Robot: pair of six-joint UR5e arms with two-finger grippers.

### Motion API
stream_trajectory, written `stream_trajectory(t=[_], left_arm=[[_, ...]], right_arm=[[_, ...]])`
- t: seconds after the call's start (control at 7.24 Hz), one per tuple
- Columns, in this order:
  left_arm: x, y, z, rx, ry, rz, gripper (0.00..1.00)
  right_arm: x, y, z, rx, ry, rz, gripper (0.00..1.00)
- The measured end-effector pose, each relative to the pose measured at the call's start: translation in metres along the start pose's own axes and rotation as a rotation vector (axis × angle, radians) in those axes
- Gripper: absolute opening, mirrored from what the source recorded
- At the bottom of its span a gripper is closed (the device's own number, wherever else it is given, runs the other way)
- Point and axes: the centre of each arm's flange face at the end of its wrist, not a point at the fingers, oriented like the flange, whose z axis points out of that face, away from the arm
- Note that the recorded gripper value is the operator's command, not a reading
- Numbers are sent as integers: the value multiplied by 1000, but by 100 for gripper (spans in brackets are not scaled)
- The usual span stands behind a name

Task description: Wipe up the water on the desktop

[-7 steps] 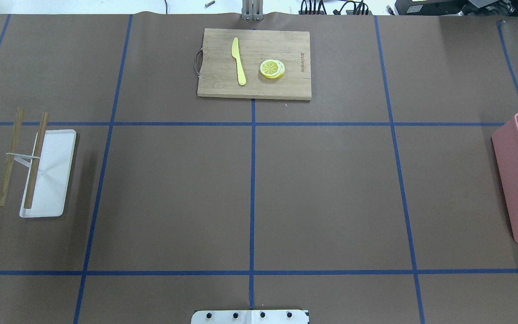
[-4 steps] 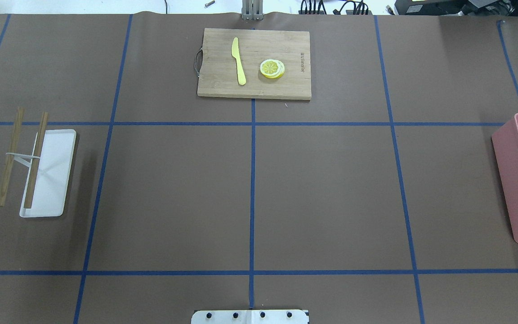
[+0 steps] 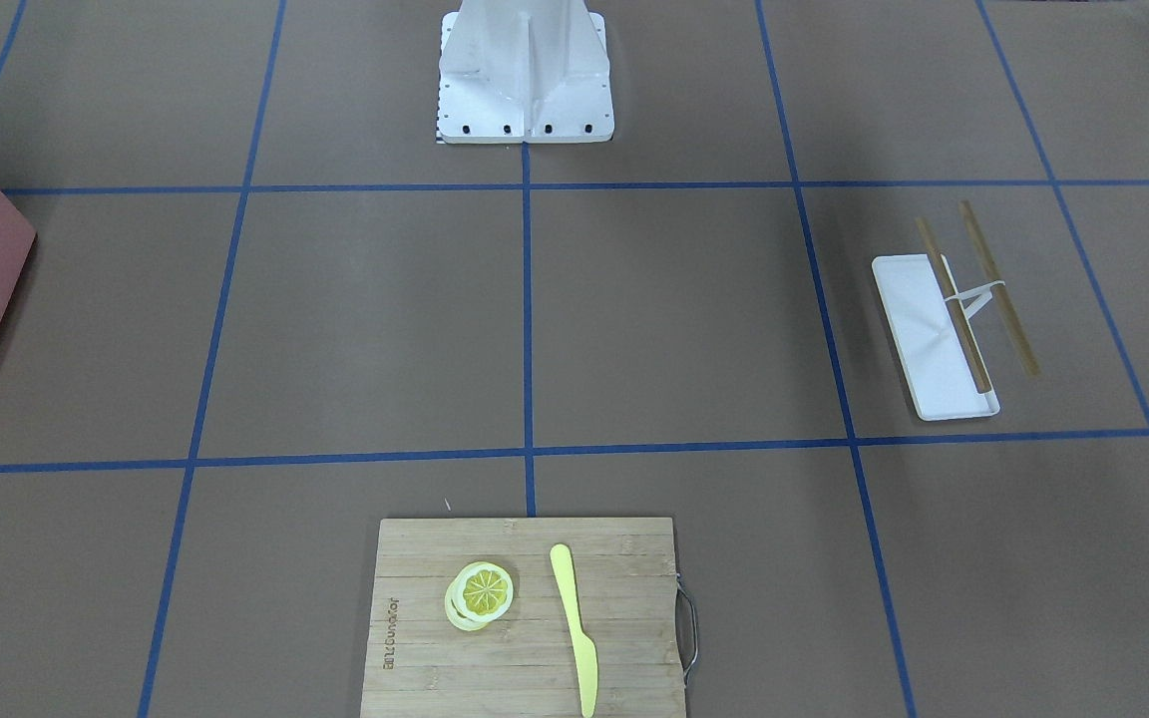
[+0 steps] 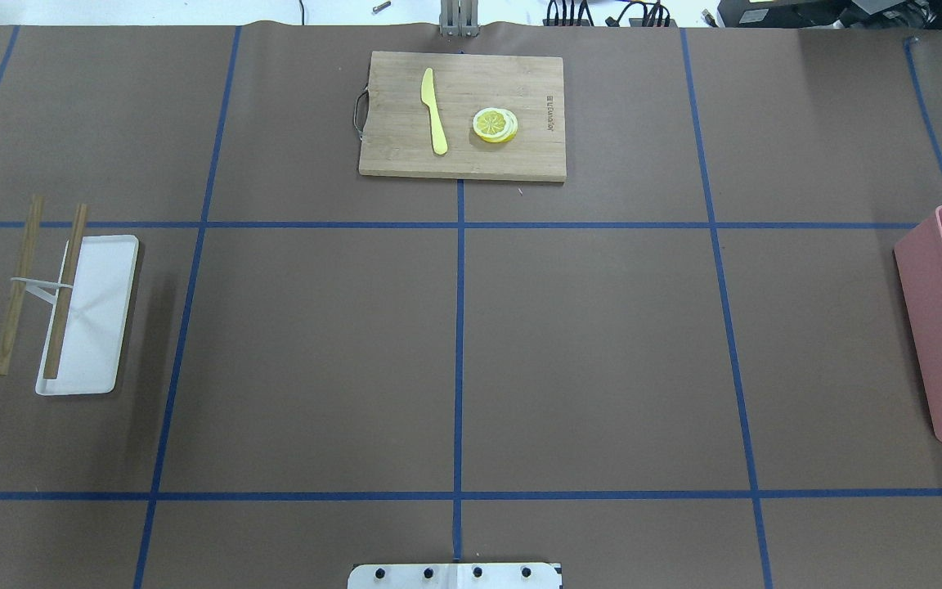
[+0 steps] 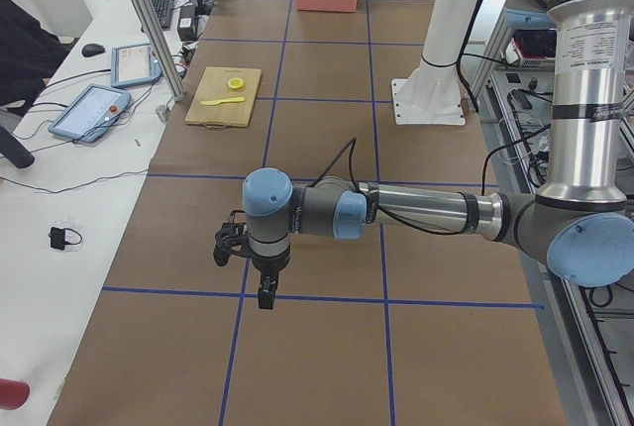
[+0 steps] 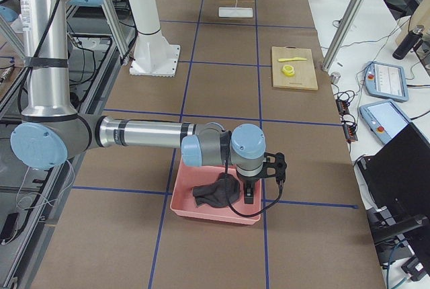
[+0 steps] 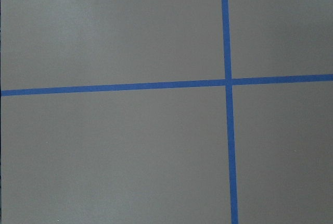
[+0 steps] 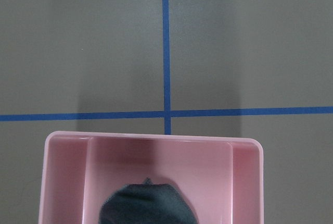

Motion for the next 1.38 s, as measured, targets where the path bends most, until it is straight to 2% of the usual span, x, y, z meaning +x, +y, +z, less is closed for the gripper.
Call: stream_trajectory(t=[0.28,1.38], left_arm=[[0,0,1,-2,0,-1,98],[-2,1,4,-9,0,-5,98]], right_arm=[[0,11,0,-4,-5,8,100],[7,18,5,-18,6,26,100]])
